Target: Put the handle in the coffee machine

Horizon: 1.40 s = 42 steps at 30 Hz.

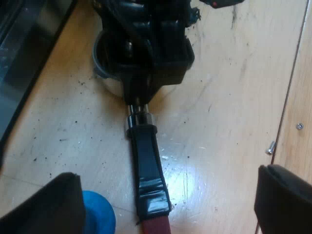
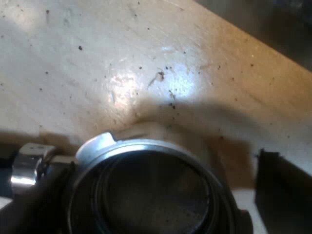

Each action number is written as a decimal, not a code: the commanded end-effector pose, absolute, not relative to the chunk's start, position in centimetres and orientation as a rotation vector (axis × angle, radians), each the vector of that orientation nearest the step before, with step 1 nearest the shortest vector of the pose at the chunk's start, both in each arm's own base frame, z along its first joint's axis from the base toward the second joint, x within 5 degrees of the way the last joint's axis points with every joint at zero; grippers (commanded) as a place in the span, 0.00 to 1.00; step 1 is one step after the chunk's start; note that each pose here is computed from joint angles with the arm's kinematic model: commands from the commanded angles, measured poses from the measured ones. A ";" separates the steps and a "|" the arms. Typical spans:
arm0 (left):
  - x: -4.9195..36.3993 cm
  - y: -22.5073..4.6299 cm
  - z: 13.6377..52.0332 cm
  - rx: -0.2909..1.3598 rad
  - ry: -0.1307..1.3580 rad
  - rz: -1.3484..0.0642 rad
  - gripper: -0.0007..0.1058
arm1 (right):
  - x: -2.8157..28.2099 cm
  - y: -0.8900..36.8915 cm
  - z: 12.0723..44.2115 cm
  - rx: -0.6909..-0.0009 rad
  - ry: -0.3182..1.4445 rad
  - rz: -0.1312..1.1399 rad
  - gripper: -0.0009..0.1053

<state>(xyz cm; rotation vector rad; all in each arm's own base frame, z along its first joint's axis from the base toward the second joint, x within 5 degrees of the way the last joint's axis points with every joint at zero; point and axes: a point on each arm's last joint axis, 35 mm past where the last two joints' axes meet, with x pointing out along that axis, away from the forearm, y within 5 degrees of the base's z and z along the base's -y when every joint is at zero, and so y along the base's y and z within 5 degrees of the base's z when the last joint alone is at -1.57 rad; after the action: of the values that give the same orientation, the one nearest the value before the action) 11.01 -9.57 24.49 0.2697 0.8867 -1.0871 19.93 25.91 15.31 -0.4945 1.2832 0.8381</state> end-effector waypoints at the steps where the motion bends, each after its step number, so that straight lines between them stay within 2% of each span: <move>1: 11.0 -9.7 24.6 0.265 0.878 -1.102 0.70 | 20.0 26.0 15.7 -0.502 1.277 0.854 0.43; 4: 11.0 -9.7 24.6 0.299 0.857 -1.121 0.70 | 19.8 25.7 16.0 -0.486 1.308 0.840 0.01; 10: 11.0 -9.7 24.6 0.382 0.802 -1.166 0.70 | 18.9 24.6 18.0 -0.400 1.373 0.743 0.01; 15: 11.0 -9.7 24.6 0.387 0.799 -1.172 0.70 | 18.2 23.6 20.2 -0.339 1.377 0.675 0.01; 23: 11.1 -9.8 24.4 0.391 0.810 -1.175 0.70 | 16.9 22.6 23.7 -0.280 1.309 0.689 0.01; 29: 11.7 -10.2 23.6 0.416 0.850 -1.189 0.70 | 16.1 22.5 24.8 -0.258 1.293 0.705 0.01; 33: 12.0 -10.4 23.0 0.431 0.870 -1.198 0.70 | 15.7 22.2 25.8 -0.216 1.279 0.721 0.01; 42: 12.1 -10.6 22.0 0.415 0.846 -1.220 0.70 | 15.3 21.7 26.9 -0.180 1.254 0.743 0.01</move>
<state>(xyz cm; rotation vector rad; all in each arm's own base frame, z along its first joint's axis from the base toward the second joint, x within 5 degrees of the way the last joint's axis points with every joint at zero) 12.05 -10.39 21.75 0.4224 0.8708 -1.2000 15.37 21.67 26.06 -0.2109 1.2769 0.7161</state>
